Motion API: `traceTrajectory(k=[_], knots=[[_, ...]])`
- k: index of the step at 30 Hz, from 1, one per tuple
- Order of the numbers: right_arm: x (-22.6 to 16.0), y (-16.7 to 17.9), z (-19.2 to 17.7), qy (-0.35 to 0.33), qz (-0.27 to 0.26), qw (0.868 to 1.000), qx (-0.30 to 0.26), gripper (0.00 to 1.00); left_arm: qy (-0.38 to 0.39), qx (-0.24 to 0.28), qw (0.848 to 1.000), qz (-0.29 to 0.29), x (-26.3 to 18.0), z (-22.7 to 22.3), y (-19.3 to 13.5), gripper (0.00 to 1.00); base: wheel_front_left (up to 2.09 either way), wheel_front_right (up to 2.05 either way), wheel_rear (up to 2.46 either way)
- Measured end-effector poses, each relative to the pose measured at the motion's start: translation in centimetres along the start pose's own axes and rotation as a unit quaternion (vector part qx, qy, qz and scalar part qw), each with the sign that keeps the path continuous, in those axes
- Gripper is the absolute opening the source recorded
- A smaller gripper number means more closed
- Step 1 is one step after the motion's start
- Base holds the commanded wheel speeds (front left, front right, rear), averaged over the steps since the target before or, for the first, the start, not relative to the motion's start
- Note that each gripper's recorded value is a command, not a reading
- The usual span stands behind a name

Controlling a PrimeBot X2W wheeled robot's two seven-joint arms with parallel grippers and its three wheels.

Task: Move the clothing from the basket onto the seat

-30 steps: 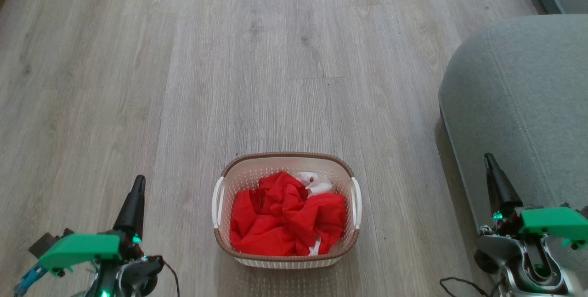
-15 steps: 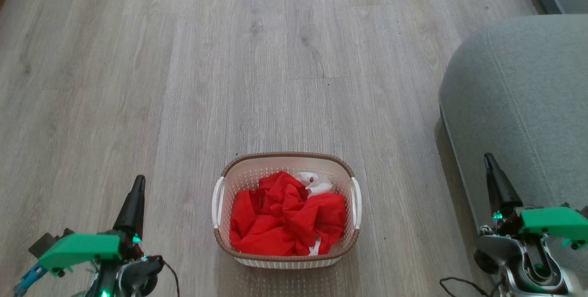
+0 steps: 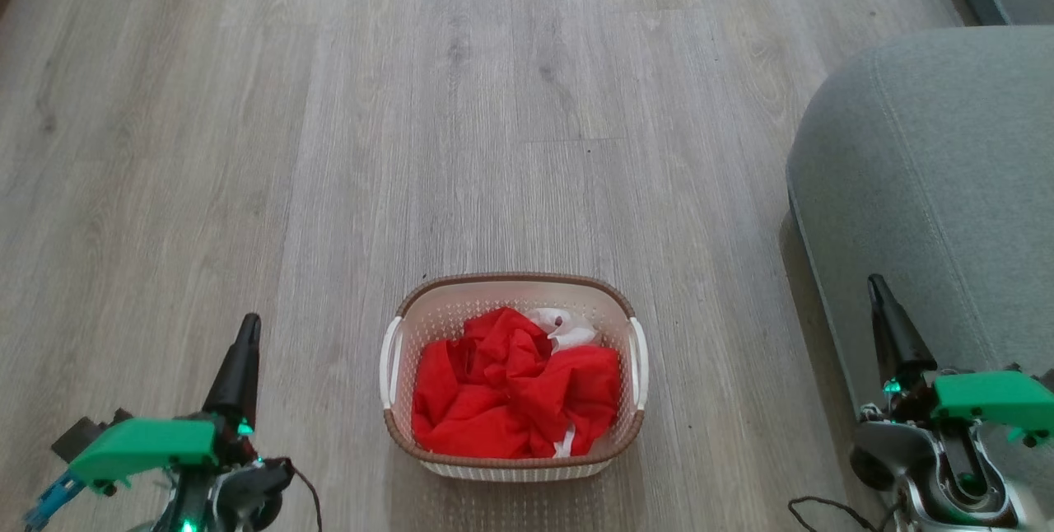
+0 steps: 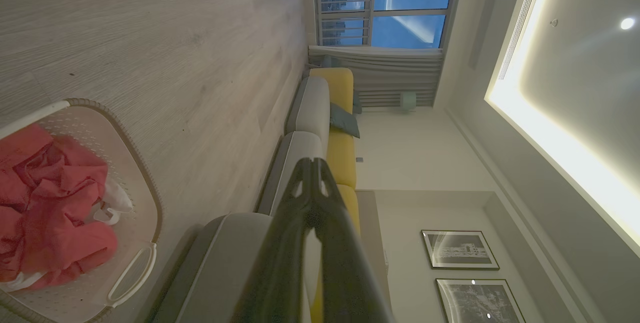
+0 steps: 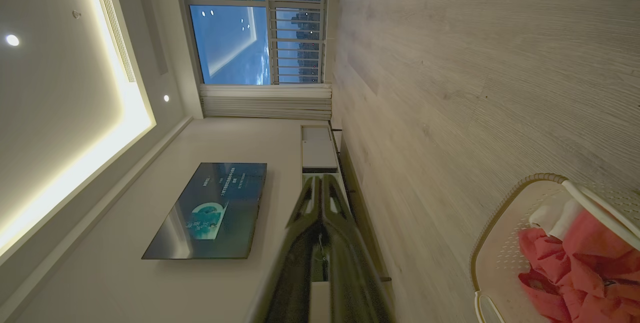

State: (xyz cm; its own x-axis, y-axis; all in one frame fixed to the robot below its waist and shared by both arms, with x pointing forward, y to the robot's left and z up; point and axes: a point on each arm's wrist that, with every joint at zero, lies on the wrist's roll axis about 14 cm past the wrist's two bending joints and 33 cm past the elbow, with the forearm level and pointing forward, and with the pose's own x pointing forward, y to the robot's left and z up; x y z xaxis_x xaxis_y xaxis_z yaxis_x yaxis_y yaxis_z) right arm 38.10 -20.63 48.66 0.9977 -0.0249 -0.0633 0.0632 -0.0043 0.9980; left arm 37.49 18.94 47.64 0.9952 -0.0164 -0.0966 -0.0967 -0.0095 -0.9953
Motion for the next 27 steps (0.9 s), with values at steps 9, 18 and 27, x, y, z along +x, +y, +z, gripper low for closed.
traceTrajectory(k=[9, 18, 27], knots=[[0.0, 0.0, 0.0, 0.0, 0.0, 1.0, 0.0, 0.0, 0.0, 0.0, 1.0, 0.0, 0.0, 0.0, 0.0, 0.0, 0.0, 0.0, 0.0], [0.0, 0.0, 0.0, 0.0, 0.0, 1.0, 0.0, 0.0, 0.0, 0.0, 1.0, 0.0, 0.0, 0.0, 0.0, 0.0, 0.0, 0.0, 0.0], [-0.5, -2.0, -0.2, 0.001, -0.03, 1.0, 0.004, 1.0, -0.002, -0.004, 0.999, 0.032, -0.7, 0.0, 2.1, 1.0, 0.0, 0.0, 0.0]])
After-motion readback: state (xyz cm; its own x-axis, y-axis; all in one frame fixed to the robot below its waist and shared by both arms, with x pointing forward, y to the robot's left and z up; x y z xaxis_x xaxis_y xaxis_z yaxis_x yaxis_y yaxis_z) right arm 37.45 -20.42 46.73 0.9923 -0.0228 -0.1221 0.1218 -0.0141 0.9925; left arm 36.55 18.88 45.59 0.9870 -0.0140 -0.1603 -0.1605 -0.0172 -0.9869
